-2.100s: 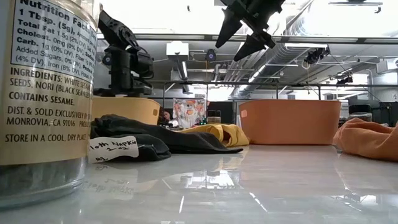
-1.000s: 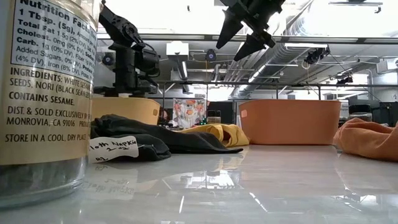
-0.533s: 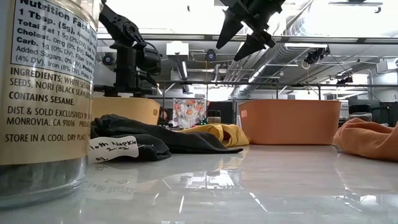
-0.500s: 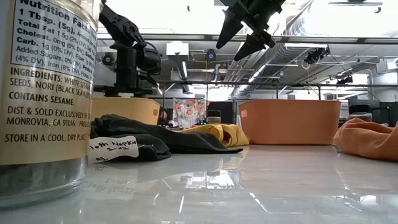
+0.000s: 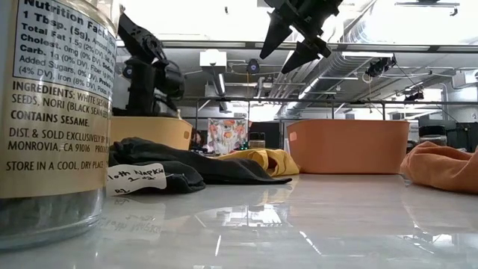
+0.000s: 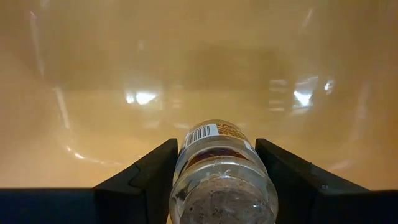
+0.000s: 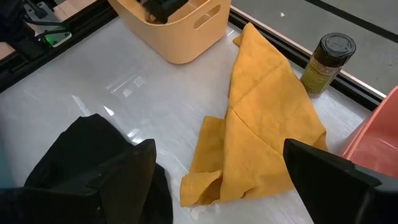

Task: Sort spices by type
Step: Put the top brown seasoning bottle into the yellow bin

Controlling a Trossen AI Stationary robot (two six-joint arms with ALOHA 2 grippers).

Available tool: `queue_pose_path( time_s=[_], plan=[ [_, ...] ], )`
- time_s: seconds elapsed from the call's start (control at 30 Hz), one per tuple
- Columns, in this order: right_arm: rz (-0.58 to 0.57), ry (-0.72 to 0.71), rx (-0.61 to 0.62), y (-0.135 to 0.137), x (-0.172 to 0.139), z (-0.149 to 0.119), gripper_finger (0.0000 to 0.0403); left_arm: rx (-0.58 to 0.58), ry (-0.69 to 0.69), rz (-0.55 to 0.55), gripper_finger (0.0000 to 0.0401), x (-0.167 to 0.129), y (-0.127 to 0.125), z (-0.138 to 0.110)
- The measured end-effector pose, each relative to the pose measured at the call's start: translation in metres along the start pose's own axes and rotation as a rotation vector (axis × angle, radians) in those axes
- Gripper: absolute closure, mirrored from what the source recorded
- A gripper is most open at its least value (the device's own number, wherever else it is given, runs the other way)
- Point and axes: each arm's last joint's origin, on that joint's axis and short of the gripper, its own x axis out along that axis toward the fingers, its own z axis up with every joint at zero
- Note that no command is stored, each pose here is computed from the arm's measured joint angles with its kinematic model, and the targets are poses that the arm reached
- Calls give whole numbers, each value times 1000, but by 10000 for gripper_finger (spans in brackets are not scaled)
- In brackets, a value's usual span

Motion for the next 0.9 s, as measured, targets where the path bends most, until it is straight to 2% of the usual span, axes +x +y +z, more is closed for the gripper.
queue_pose_path(
  time_s=[0.13, 0.27, 0.6, 0.73, 0.9],
  plan=[
    [-2, -2, 13, 0, 0, 0, 55, -6, 38, 1, 202, 17, 4, -9],
    [-9, -6, 21, 0, 0, 0, 55, -9, 6, -30, 202, 27, 3, -10],
    [-11, -8, 38, 0, 0, 0, 55, 2, -87, -121, 202, 27, -5, -1],
    [-11, -8, 38, 0, 0, 0, 55, -16, -50, -165, 202, 33, -7, 1],
    [-11, -8, 45, 0, 0, 0, 55, -52, 2, -161, 202, 44, -9, 2]
  ],
)
